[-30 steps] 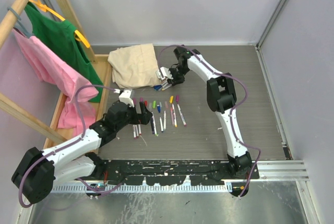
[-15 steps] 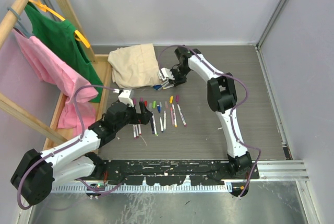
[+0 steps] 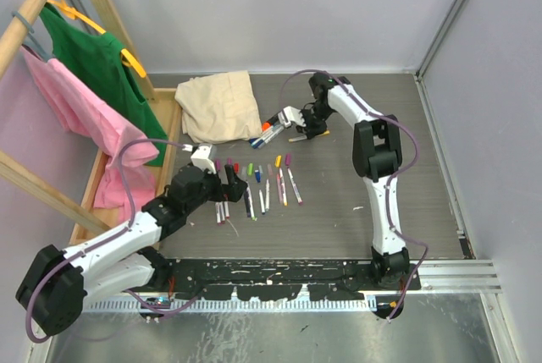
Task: Open the pen caps
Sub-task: Pick up the pen from the center of the board.
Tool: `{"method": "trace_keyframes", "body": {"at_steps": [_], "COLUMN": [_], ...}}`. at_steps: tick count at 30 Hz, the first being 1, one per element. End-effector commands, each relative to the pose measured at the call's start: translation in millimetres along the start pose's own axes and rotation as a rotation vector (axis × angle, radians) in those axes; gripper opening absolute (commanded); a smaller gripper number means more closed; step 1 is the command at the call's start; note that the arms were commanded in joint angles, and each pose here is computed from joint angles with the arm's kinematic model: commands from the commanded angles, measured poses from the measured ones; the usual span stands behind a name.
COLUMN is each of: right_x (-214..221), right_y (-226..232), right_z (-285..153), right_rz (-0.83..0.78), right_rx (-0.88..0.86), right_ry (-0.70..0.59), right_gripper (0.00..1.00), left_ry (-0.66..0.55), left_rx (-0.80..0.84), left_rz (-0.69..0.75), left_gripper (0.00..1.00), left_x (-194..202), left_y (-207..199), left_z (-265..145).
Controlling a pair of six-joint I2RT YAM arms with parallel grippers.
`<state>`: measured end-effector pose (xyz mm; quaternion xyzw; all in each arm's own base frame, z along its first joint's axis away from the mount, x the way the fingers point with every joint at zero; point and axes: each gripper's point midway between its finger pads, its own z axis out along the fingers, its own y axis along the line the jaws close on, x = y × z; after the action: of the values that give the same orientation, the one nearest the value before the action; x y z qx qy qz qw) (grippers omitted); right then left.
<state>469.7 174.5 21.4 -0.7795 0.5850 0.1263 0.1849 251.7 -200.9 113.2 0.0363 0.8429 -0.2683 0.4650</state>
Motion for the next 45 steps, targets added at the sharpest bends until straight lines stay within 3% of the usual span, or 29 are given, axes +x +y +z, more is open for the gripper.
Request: {"method": "trace_keyframes", "body": {"at_steps": [1,6,13,17,21,24,31,35,45], "right_x": [38.0,38.5,35.9,39.0,36.4,27.2,-6.0,-34.7,-124.3], "right_y": [36.3,38.6,42.3,45.6,43.9,36.4,23.0,35.8,121.7], "right_z": [1.8,5.3,25.4,30.6,27.1,15.0,-54.6,-95.7,-168.4], "right_rz": [0.085,0.086,0.101,0.13,0.172,0.208,0.358,0.459,0.664], "right_rx": [-0.107,-0.128,-0.173,-0.19,-0.167,-0.118,0.096,0.169,-0.018], "right_ry": [0.137,0.176,0.269,0.284,0.283,0.238,-0.021,-0.254,-0.864], "right_gripper": [0.19,0.28,0.28,0.21,0.03,0.01,0.01,0.01,0.01], "left_ry": [-0.058,-0.058,-0.063,-0.068,-0.076,-0.08,-0.145,-0.181,-0.22], "left_rx": [0.053,0.078,0.09,0.102,0.135,0.206,0.468,0.536,0.597], "left_rz": [-0.026,-0.036,-0.045,-0.049,-0.054,-0.05,-0.052,-0.052,-0.058], "left_gripper": [0.98,0.98,0.98,0.98,0.98,0.98,0.98,0.98,0.99], "left_x": [-17.6,-19.6,-20.9,-21.4,-22.0,-23.2,-32.6,-37.1,-29.8], "left_y": [-12.6,-18.4,-20.5,-22.2,-27.4,-39.8,-81.6,-91.2,-114.3], "left_z": [-3.6,-5.4,-9.7,-13.1,-15.2,-17.9,-38.7,-47.4,-45.9]}}
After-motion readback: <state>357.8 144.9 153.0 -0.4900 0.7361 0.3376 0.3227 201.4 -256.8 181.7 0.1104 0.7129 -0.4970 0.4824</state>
